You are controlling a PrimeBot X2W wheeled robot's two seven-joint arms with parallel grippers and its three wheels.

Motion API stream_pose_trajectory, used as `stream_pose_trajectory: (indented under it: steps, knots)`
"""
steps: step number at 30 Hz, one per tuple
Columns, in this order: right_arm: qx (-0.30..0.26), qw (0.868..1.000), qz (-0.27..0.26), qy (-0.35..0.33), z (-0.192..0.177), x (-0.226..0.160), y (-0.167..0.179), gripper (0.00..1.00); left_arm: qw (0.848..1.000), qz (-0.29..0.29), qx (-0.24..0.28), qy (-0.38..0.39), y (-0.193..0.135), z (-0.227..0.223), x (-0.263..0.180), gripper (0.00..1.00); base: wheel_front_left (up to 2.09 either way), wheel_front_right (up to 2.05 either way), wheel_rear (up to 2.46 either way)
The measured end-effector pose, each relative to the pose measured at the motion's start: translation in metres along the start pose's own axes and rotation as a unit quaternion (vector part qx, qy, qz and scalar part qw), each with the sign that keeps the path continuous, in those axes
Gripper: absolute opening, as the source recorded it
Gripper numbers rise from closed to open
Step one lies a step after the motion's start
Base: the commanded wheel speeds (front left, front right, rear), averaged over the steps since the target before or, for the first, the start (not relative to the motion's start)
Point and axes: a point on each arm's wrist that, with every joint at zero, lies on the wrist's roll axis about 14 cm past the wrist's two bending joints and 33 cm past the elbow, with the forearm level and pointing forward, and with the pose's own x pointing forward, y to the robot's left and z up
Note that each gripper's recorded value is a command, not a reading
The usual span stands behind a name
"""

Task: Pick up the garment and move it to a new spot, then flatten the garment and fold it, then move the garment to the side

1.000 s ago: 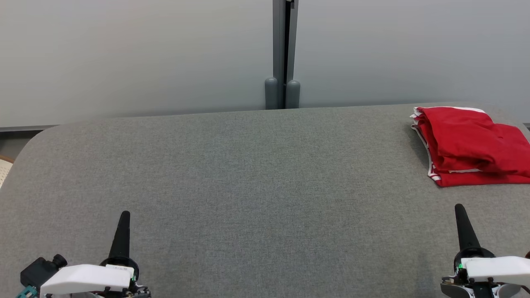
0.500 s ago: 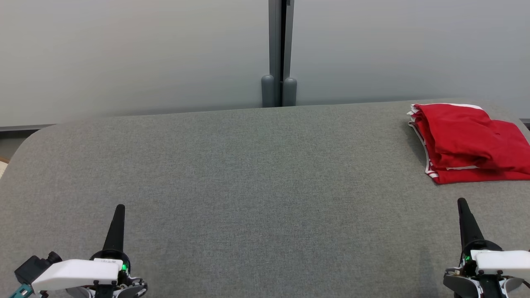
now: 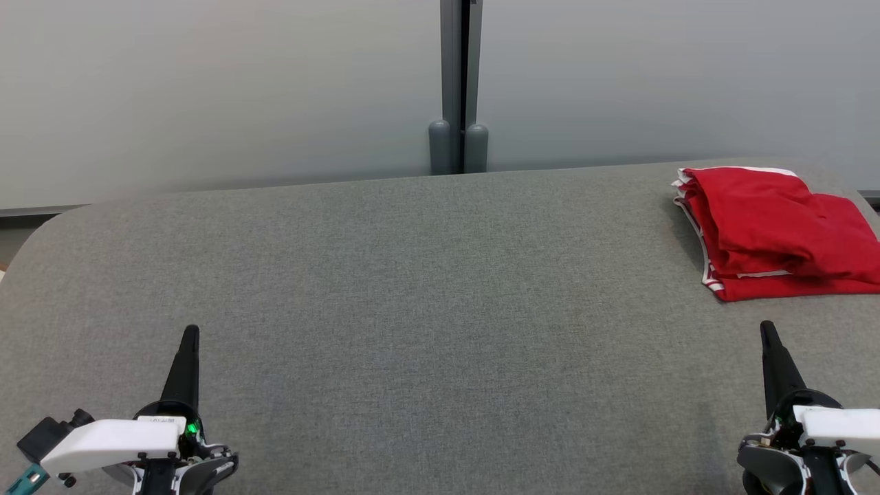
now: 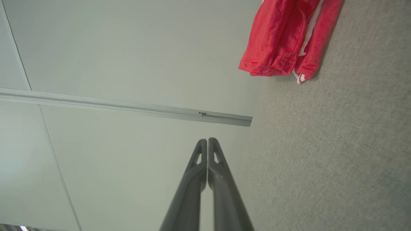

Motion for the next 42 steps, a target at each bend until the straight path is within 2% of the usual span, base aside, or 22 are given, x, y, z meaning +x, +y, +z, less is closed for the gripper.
stream_pose_trajectory:
  steps: [20,42]
  knots:
    - [0.068,0.998,0.007,-0.007,0.008,0.0049,0.0032,0.0,0.998,-0.014,-0.068,0.003,-0.0058,0.0019,0.01,0.0,0.0,0.0,0.0]
    - [0.071,0.997,0.007,-0.006,0.0075,0.0048,0.0031,0.0,0.997,-0.015,-0.069,0.002,-0.0064,0.0023,0.0103,0.0,0.0,0.0,0.0]
